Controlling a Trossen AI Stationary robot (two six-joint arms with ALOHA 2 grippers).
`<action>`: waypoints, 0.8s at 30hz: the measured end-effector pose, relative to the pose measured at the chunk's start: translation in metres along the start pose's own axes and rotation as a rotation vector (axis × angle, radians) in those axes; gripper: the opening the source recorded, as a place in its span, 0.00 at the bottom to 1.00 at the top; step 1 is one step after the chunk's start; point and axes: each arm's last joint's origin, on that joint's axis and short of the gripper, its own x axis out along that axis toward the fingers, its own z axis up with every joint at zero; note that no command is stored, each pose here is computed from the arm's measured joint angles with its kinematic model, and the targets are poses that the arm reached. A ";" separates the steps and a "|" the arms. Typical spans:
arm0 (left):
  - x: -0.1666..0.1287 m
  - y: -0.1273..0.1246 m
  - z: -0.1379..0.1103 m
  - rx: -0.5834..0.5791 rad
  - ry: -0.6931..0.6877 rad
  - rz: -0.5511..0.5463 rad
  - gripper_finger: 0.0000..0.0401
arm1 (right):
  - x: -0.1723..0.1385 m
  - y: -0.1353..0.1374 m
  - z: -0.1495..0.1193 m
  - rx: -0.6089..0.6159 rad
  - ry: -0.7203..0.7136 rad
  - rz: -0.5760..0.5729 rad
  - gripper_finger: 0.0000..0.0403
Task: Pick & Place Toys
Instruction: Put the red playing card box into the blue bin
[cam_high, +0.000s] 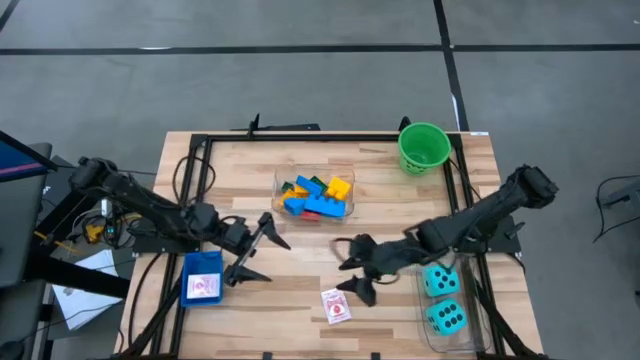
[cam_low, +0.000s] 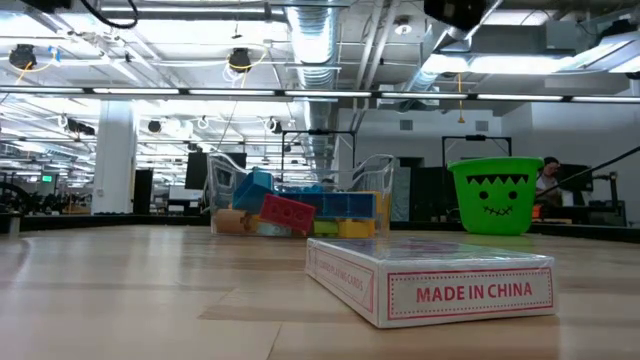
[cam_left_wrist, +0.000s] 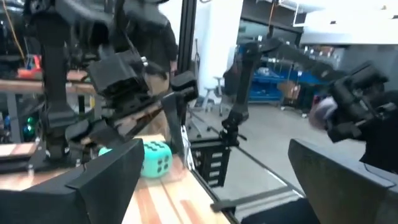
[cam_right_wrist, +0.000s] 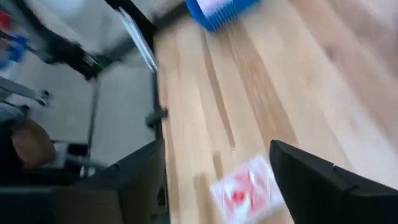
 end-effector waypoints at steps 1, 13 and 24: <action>-0.003 -0.002 0.002 -0.003 0.009 0.009 0.98 | 0.002 0.003 0.007 0.036 0.062 -0.028 0.70; -0.019 -0.009 0.004 0.002 0.095 0.147 1.00 | 0.074 0.025 0.028 0.520 0.602 -0.244 0.98; -0.020 -0.023 -0.008 -0.079 0.204 0.097 1.00 | 0.106 0.010 -0.006 0.607 0.677 -0.624 0.98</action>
